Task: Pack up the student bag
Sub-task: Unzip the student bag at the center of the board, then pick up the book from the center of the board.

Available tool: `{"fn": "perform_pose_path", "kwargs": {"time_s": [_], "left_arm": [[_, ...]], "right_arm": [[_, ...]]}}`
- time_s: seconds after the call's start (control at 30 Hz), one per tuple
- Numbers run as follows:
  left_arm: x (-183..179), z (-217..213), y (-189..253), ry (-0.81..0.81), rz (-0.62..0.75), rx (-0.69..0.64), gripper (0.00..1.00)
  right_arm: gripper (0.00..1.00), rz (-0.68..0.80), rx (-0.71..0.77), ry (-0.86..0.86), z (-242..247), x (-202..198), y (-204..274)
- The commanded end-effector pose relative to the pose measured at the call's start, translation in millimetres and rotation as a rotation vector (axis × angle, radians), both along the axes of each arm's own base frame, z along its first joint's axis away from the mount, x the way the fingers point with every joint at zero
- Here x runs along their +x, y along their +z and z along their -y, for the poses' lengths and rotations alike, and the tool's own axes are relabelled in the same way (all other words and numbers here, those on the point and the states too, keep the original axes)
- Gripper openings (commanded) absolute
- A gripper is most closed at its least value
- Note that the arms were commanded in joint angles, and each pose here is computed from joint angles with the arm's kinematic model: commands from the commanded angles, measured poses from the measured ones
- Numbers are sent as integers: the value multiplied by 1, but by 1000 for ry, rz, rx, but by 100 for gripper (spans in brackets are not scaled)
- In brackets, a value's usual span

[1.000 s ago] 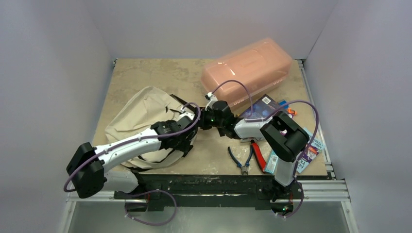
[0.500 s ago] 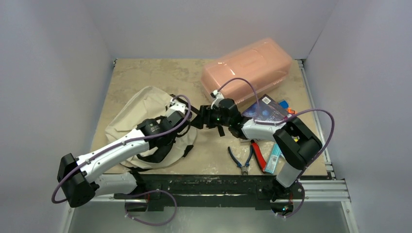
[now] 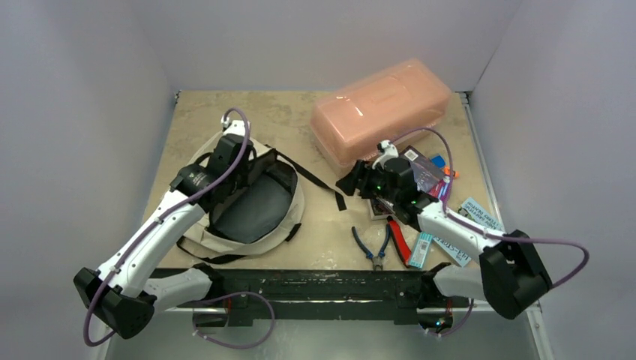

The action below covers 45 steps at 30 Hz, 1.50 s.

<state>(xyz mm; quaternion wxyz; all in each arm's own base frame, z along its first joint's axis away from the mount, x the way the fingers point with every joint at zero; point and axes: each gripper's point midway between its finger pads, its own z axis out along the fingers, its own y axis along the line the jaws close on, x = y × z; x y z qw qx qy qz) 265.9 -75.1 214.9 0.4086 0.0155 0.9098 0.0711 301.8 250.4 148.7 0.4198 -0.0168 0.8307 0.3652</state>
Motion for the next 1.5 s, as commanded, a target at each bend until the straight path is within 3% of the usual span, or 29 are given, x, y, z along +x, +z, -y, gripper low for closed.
{"fn": "perform_pose_path", "kwargs": {"time_s": [0.0, 0.23, 0.43, 0.77, 1.1, 1.47], "left_arm": [[22, 18, 47, -78, 130, -69, 0], [28, 21, 34, -132, 105, -26, 0], [27, 22, 23, -143, 104, -40, 0], [23, 25, 20, -162, 103, -75, 0], [22, 31, 17, -187, 92, -102, 0], [20, 34, 16, -200, 84, -113, 0]], "right_arm": [[74, -150, 14, -162, 47, -22, -33], [78, -208, 47, -426, 121, -37, -42], [88, -276, 44, -603, 179, -43, -53], [85, -320, 304, -552, 187, -48, -73], [92, -246, 100, -631, 217, -48, -39], [95, -298, 113, -651, 215, -57, -51]]}}
